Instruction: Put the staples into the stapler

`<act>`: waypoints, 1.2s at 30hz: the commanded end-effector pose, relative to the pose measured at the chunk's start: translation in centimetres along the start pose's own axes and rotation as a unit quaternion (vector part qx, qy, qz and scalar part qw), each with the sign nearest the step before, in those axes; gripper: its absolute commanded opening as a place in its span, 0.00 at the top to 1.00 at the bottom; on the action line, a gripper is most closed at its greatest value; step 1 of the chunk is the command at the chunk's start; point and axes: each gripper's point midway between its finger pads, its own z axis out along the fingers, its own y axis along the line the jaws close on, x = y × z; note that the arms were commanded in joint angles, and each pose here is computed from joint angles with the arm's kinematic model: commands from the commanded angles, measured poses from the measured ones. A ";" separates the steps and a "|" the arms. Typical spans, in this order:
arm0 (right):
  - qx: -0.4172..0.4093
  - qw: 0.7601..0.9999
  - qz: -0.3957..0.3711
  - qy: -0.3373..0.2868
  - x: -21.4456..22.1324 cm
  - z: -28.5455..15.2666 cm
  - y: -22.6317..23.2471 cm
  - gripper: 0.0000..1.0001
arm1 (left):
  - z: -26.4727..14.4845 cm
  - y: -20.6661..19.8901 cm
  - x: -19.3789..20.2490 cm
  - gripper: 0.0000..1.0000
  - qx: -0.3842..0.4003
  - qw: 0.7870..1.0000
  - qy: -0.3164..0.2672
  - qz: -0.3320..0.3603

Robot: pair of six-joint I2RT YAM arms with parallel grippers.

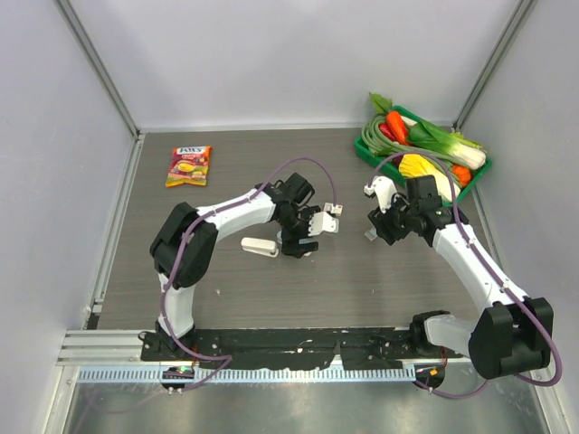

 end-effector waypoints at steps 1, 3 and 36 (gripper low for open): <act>0.004 1.000 -0.003 -0.028 -1.1 -0.7 -0.2 0.44 | 0.3 1.1 -1.4 0.24 -0.011 1.000 -0.014 0.014; 0.003 1.000 -0.003 -0.030 -1.3 -0.8 -0.2 0.44 | 0.4 1.1 -1.5 0.31 -0.012 1.000 -0.016 0.015; -0.136 0.968 -0.104 -0.183 -5.9 -4.4 6.2 0.33 | -10.9 0.7 -13.3 1.00 -0.050 0.983 -0.173 -0.020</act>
